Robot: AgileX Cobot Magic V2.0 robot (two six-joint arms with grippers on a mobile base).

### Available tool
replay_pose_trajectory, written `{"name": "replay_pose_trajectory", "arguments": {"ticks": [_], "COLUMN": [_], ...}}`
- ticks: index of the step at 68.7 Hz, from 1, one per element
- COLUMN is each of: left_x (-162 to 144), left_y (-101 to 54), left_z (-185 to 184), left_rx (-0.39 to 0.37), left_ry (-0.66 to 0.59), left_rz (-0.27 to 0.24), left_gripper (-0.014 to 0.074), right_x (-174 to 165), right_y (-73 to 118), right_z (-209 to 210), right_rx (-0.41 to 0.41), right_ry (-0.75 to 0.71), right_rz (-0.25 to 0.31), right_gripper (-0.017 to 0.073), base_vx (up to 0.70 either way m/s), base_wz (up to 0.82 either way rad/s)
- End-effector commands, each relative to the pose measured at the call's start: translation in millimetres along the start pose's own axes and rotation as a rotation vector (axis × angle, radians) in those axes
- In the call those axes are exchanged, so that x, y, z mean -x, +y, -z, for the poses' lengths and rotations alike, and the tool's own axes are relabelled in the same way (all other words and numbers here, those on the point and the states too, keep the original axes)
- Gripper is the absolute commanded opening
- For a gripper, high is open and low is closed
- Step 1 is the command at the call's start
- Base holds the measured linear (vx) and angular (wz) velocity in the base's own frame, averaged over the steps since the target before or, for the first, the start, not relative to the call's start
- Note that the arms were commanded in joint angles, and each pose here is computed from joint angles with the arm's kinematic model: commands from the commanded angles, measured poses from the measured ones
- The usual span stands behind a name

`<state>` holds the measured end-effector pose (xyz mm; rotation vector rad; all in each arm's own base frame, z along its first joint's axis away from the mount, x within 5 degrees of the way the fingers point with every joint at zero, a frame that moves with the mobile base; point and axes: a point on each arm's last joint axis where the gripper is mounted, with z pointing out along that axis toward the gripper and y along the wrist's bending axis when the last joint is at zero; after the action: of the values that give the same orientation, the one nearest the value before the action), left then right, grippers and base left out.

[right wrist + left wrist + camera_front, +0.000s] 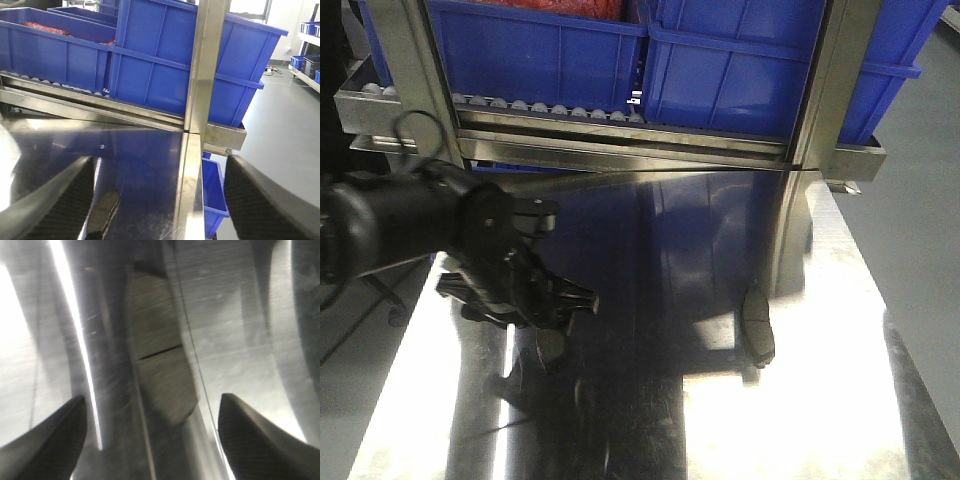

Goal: Move and align brake pads A on conveyor
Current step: 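Lower the left gripper over the brake pad nearest it, then close the left gripper on the brake pad and lift it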

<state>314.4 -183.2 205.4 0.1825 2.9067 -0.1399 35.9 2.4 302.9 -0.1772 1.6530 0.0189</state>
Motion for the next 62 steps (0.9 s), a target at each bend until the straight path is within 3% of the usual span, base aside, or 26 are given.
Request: {"name": "replay_pose_trajectory", "arguments": {"ticks": [1, 28, 38, 48, 62], "left_x": [13.4, 27.9, 27.9, 28.0, 27.4], "left_y": [-11.5, -15.2, -12.6, -13.0, -12.4], "left_z": [12.3, -15.3, -24.0, -28.6, -26.6], "left_rx": [-0.028, 0.014, 0.037, 0.036, 0.042], "left_ry": [-0.054, -0.031, -0.013, -0.008, -0.005], "left_rz": [0.025, 0.097, 0.103, 0.100, 0.086], "left_gripper": [0.0534, 0.0531, 0.0480, 0.0351, -0.0004], "right_x": [14.3, 14.3, 14.3, 14.3, 14.3], "right_y": [-1.2, -1.2, -1.2, -1.2, -1.2], "right_z": [1.5, 1.5, 1.5, 1.5, 1.5], "right_rx": [-0.007, -0.007, -0.007, -0.007, -0.007], "right_ry": [-0.087, -0.087, -0.087, -0.087, -0.087], "right_rz": [0.015, 0.015, 0.015, 0.015, 0.015], "right_gripper": [0.0526, 0.0526, 0.0526, 0.0526, 0.0526], "base_vx": [0.00, 0.00, 0.00, 0.00, 0.00], "base_wz": [0.00, 0.00, 0.00, 0.00, 0.00]}}
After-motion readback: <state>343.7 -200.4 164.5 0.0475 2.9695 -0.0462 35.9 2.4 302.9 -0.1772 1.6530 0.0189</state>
